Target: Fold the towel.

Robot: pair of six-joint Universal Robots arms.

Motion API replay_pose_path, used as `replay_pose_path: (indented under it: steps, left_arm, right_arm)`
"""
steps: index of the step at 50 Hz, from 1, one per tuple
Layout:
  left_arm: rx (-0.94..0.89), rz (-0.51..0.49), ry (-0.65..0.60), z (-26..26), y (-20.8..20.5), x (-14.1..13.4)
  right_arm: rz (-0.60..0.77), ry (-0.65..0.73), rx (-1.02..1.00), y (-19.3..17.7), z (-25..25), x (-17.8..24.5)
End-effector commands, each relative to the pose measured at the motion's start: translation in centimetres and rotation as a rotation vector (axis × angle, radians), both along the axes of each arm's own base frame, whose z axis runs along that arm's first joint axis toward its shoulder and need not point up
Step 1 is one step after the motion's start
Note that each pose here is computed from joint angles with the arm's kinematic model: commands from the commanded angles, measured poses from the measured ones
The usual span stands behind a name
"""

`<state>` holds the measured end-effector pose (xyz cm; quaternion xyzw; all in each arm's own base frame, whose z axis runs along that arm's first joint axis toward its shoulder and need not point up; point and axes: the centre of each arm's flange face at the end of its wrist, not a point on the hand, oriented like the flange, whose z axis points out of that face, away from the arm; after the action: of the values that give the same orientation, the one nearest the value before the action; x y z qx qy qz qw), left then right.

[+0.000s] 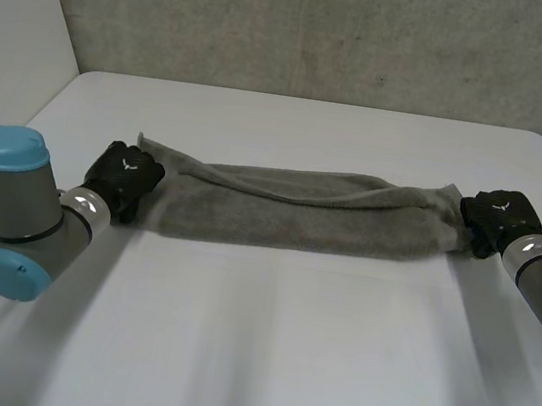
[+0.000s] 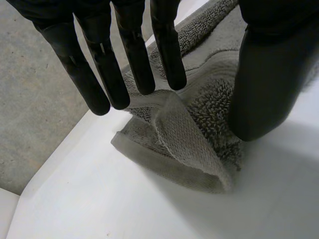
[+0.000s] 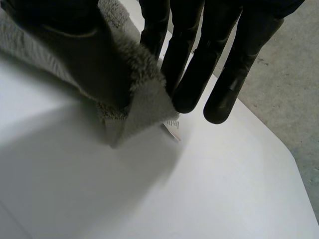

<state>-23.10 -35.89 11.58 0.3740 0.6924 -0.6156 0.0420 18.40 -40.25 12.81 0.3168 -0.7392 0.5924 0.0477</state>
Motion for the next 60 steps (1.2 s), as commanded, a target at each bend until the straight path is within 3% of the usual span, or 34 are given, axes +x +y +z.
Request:
replay_pose_path:
  steps: [1, 15, 31, 45, 53, 60]
  left_arm:
    - [0.0, 0.011, -0.003, -0.5, -0.7, 0.1]
    - [-0.039, 0.044, 0.009, 2.2, -0.5, 1.4]
    - [-0.088, 0.043, 0.03, 6.1, 2.8, 2.2]
    - [-0.339, 0.038, 0.172, 12.9, -4.4, 0.1]
    - [-0.383, 0.031, 0.235, 14.8, -5.2, -0.3]
    - [-0.308, 0.045, 0.255, 13.0, -4.4, 0.0]
  right_arm:
    - [-0.035, 0.019, -0.016, -0.7, 0.1, -0.5]
    - [-0.065, 0.089, -0.05, 0.9, 2.7, -1.3]
    - [-0.034, 0.137, -0.099, 4.2, 8.5, -2.9]
    - [-0.011, 0.078, -0.344, -0.5, 12.9, -0.7]
    - [0.005, 0.056, -0.438, -1.3, 13.4, 1.3]
    - [0.013, 0.024, -0.417, -0.9, 11.9, 1.4]
